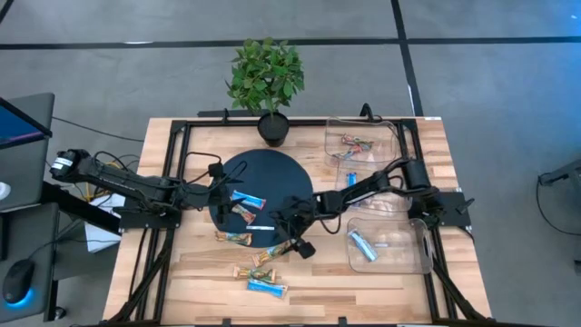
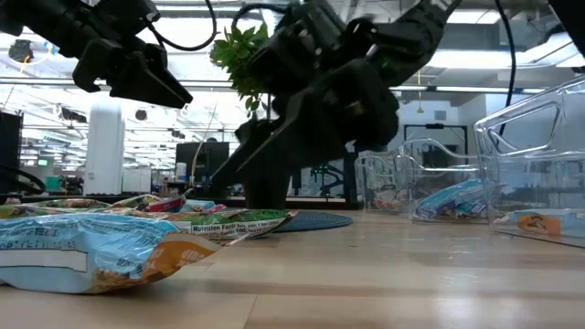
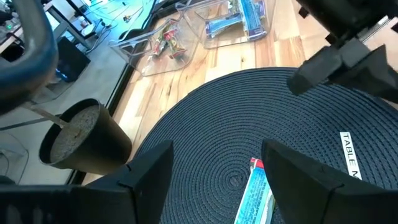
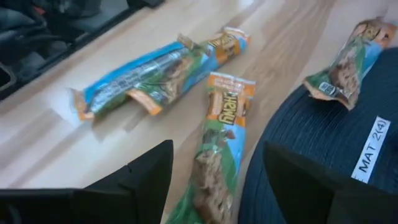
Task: Pick and place Granola Bars by type
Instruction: Put the yellow granola bar into the bottom transparent bin
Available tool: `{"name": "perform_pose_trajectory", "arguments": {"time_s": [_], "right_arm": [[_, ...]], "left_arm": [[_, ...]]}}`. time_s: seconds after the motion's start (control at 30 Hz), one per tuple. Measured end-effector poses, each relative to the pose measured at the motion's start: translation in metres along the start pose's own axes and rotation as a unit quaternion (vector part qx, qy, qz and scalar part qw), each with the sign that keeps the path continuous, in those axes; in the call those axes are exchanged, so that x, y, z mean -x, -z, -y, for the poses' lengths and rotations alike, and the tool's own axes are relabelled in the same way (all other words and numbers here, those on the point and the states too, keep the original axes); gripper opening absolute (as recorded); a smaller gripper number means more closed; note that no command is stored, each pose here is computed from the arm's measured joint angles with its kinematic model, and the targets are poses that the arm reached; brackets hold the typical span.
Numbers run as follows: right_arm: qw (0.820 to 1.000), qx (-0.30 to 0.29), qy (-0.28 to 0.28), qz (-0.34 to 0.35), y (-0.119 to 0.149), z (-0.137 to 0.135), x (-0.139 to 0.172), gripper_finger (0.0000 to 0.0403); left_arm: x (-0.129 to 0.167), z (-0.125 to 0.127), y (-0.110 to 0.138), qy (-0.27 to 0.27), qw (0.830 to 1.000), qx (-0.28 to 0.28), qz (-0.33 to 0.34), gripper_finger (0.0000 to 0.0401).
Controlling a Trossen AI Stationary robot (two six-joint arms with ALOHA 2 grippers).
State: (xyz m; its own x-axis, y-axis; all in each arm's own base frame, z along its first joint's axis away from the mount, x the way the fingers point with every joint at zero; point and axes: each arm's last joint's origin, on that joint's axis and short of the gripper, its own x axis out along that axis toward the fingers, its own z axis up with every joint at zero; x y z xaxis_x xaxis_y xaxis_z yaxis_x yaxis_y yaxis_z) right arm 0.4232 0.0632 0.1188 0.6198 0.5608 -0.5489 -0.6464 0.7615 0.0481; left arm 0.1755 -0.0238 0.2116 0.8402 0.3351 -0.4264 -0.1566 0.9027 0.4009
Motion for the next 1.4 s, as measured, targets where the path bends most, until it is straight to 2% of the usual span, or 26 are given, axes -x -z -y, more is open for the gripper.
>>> {"name": "perform_pose_trajectory", "arguments": {"time_s": [0.67, 1.03, 1.17, 1.4], "right_arm": [[0.999, -0.025, -0.013, -0.044, 0.018, 0.002, -0.016, 0.024], [0.999, -0.027, -0.006, -0.042, 0.02, 0.004, -0.019, 0.0236], [0.998, -0.023, 0.011, -0.048, 0.02, 0.005, -0.019, 0.0211], [0.998, -0.028, 0.017, -0.055, 0.022, 0.008, -0.017, 0.0136]], "left_arm": [[0.0, 0.0, 0.0, 0.001, 1.0, 0.0, -0.002, 0.024], [0.0, 0.0, 0.0, 0.001, 1.0, 0.0, -0.002, 0.024], [0.0, 0.0, 0.0, 0.001, 1.0, 0.0, -0.002, 0.024], [0.0, 0.0, 0.0, 0.001, 1.0, 0.0, -0.002, 0.024]]}}
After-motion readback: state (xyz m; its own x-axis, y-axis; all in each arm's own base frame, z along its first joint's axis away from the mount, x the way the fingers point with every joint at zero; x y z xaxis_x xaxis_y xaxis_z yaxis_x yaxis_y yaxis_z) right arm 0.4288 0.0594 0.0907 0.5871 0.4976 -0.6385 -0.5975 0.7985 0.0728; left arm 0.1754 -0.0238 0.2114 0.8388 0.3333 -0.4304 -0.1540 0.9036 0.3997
